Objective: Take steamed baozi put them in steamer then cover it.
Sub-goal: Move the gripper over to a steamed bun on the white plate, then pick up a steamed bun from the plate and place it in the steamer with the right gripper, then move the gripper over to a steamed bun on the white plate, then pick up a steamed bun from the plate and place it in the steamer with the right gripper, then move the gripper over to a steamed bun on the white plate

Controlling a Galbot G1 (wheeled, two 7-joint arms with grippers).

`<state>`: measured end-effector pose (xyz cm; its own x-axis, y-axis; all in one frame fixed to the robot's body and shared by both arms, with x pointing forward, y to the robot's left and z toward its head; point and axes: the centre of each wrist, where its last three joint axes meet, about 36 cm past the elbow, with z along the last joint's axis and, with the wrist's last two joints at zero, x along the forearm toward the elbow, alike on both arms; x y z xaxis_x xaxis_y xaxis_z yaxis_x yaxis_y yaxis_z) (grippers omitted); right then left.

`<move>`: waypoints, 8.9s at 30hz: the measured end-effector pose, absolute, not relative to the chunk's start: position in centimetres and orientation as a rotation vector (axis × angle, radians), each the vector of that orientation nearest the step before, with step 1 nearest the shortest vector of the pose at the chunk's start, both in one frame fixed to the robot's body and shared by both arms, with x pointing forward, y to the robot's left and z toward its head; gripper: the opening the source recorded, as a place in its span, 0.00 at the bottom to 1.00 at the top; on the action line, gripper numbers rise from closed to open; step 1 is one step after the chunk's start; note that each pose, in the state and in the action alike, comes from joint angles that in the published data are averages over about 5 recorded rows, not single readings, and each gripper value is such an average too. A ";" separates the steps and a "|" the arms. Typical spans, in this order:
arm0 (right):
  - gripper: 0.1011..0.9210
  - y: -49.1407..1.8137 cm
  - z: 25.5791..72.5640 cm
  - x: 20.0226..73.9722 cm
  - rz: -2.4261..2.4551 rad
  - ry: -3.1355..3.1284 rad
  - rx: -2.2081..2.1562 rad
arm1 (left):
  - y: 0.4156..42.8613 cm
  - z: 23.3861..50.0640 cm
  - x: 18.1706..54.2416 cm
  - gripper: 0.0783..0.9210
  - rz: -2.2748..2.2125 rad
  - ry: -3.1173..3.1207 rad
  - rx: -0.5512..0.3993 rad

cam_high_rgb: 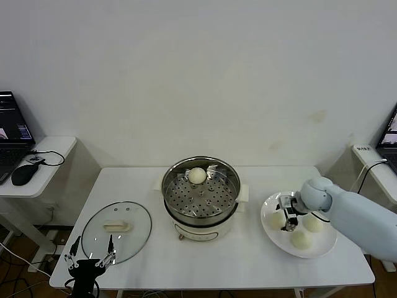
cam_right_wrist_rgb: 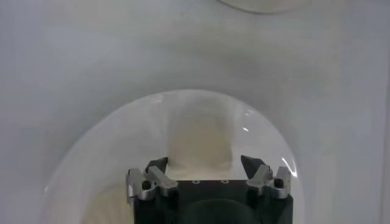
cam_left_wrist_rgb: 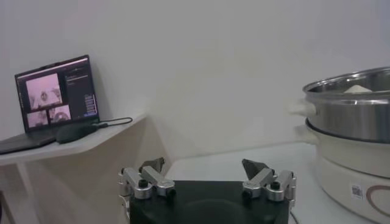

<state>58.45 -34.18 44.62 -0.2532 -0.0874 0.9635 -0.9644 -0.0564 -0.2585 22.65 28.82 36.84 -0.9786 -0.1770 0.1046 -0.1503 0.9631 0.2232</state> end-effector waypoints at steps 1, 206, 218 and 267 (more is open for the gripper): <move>0.69 -34.1 44.6 58.5 1.412 -1.428 1.184 | 28.8 36.8 22.7 0.88 -0.325 -2.990 0.251; 0.61 -19.5 69.3 64.1 1.659 -1.516 1.493 | 30.0 38.7 23.3 0.88 -0.425 -3.034 0.276; 0.61 -9.9 64.3 64.0 1.850 -1.223 1.758 | 29.8 39.0 23.4 0.88 -0.406 -3.045 0.295; 0.88 -19.2 67.1 62.9 1.851 -1.273 1.602 | 30.0 38.8 23.8 0.88 -0.420 -3.048 0.266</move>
